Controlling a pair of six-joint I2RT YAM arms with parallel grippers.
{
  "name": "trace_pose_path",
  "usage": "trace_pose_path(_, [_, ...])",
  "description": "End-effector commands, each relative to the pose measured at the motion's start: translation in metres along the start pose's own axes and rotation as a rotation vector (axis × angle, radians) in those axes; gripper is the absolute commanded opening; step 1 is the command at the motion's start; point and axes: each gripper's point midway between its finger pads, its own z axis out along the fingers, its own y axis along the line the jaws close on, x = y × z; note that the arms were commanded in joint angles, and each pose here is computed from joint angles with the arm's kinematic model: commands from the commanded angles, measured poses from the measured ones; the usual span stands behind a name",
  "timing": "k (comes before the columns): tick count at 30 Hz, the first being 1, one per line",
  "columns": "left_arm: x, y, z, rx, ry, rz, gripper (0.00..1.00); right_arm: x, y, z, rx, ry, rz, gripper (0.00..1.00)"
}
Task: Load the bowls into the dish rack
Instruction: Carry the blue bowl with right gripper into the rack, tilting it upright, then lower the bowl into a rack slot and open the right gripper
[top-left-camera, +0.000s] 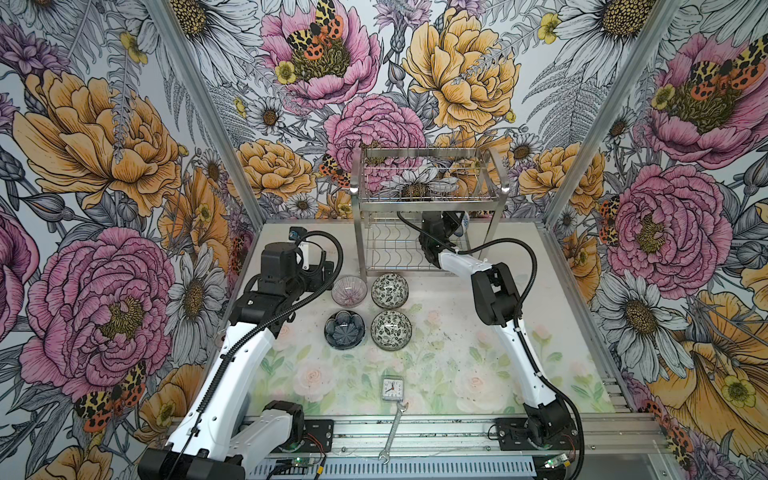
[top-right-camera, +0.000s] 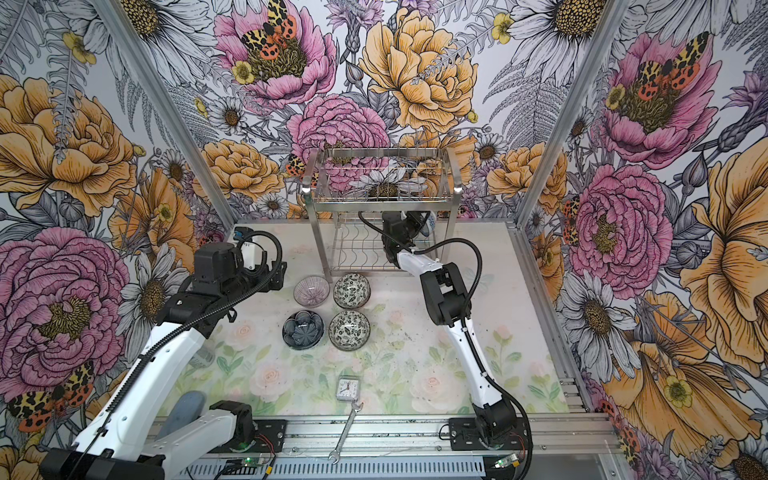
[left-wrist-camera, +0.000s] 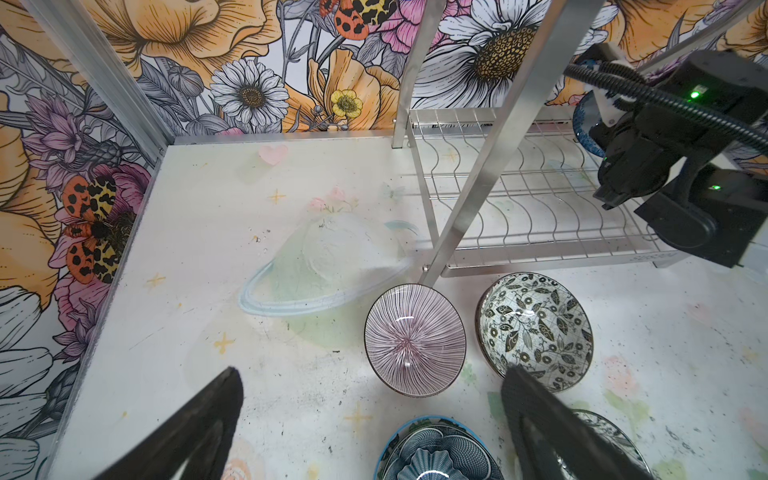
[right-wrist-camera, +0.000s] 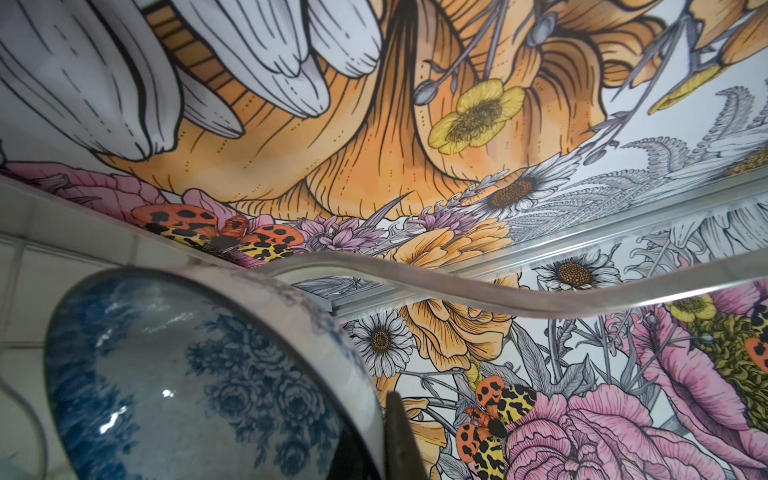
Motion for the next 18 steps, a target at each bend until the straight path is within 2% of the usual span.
trace_pose_path(1, [0.001, 0.000, -0.004, 0.005, -0.005, 0.008, 0.99, -0.005, -0.011, 0.004, 0.021, 0.010, 0.051, 0.00])
trace_pose_path(12, [0.002, 0.001, -0.003, -0.008, 0.001, 0.012, 0.99, 0.001, 0.004, 0.003, -0.023, 0.026, 0.047, 0.00])
trace_pose_path(18, [0.001, 0.001, -0.004, -0.010, -0.001, 0.013, 0.99, 0.003, 0.008, 0.001, -0.081, 0.026, 0.078, 0.14])
